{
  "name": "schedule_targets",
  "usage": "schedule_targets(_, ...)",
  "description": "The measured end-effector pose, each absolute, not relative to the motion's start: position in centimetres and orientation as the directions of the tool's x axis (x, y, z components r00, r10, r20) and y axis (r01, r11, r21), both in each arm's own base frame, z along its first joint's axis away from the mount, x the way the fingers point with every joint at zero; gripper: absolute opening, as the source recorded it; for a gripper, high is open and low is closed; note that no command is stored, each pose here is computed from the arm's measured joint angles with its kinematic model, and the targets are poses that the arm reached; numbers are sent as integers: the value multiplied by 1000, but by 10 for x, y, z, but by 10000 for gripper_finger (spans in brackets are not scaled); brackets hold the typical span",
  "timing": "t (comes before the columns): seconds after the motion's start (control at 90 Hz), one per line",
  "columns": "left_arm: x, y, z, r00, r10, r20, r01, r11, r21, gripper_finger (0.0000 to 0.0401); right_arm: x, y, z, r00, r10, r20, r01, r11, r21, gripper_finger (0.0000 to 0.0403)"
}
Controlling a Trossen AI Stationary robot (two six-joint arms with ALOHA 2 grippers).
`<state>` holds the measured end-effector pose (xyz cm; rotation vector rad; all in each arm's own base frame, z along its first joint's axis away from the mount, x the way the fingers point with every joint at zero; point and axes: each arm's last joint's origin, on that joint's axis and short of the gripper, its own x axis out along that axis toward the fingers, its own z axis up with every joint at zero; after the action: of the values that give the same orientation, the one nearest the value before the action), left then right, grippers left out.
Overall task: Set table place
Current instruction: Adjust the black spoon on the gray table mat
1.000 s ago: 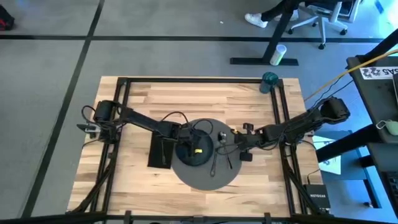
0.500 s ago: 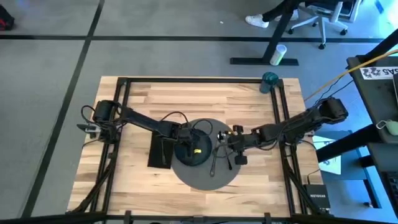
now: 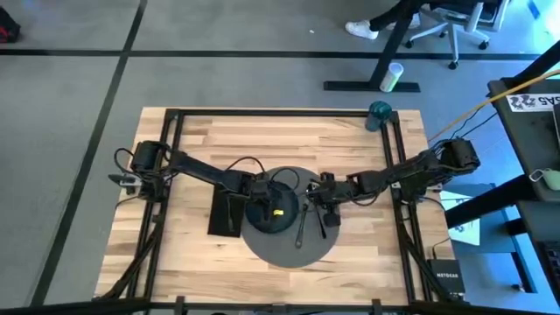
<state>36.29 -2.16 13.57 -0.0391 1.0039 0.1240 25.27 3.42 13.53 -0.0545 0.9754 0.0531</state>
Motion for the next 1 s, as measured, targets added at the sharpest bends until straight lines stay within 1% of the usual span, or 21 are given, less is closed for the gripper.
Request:
schedule_targets(0.244,364,-22,136,537,86,-839,-117,993,27,107,261,37,130,587,86,-805,-113,993,24,0)
schedule_targets(0.356,364,-22,136,537,86,-839,-116,993,27,107,260,37,123,559,71,-826,-106,994,14,0)
schedule_targets(0.667,364,-22,136,537,87,-839,-117,993,28,107,256,33,121,513,48,-857,-80,997,9,0)
schedule_targets(1.0,364,-22,136,537,88,-839,-117,993,29,107,255,33,120,498,47,-866,-76,997,11,0)
